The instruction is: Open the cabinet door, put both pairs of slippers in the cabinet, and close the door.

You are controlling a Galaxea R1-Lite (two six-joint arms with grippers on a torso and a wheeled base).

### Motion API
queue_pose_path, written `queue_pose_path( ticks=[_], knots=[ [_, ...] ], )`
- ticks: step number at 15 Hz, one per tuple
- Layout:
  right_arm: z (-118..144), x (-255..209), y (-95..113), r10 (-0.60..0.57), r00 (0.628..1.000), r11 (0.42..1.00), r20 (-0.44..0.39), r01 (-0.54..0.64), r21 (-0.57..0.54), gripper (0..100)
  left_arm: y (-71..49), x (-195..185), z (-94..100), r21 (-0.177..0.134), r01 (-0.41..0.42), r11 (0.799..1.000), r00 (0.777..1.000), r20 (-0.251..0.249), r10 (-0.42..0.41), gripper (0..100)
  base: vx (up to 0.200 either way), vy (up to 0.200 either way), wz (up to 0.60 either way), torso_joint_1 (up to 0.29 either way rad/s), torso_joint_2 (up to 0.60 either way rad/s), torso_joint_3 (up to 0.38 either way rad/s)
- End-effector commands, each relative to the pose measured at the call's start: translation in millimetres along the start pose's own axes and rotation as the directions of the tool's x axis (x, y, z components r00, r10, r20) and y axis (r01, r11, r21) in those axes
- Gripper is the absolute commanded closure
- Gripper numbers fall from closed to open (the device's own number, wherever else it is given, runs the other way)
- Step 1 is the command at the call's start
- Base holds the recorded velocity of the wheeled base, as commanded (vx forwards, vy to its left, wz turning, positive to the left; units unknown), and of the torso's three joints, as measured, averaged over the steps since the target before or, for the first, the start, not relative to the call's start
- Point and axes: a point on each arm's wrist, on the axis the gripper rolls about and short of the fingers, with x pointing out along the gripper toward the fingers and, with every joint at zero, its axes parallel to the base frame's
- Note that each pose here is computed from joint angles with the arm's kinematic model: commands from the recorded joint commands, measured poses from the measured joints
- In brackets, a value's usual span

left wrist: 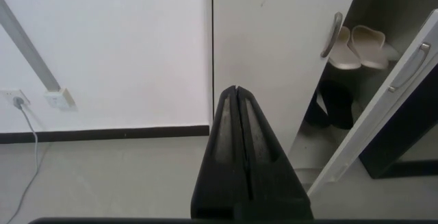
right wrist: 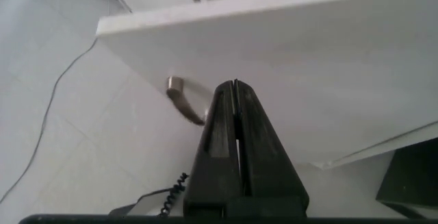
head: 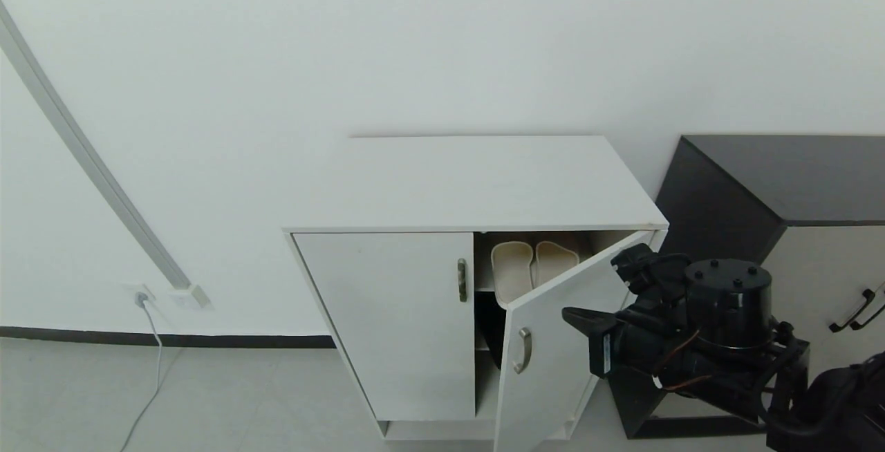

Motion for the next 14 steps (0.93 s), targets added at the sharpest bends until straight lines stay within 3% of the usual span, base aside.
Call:
queue_pose_path(
  ticks=[1,14],
  knots=[
    [4.1,9.1,0.5,0.002,1.000,1.000,0.015,-0.002,-0.001,100,0.0,0.0,0.0,0.000,0.000,1.000,1.000,0.000,0.000,100,0.000,0.000,0.00,0.000,0.00,0.000],
    [4.4,65.5,-16.2,-0.034,0.999,0.999,0.032,0.034,0.010,100,0.0,0.0,0.0,0.000,0.000,1.000,1.000,0.000,0.000,100,0.000,0.000,0.00,0.000,0.00,0.000]
  ],
)
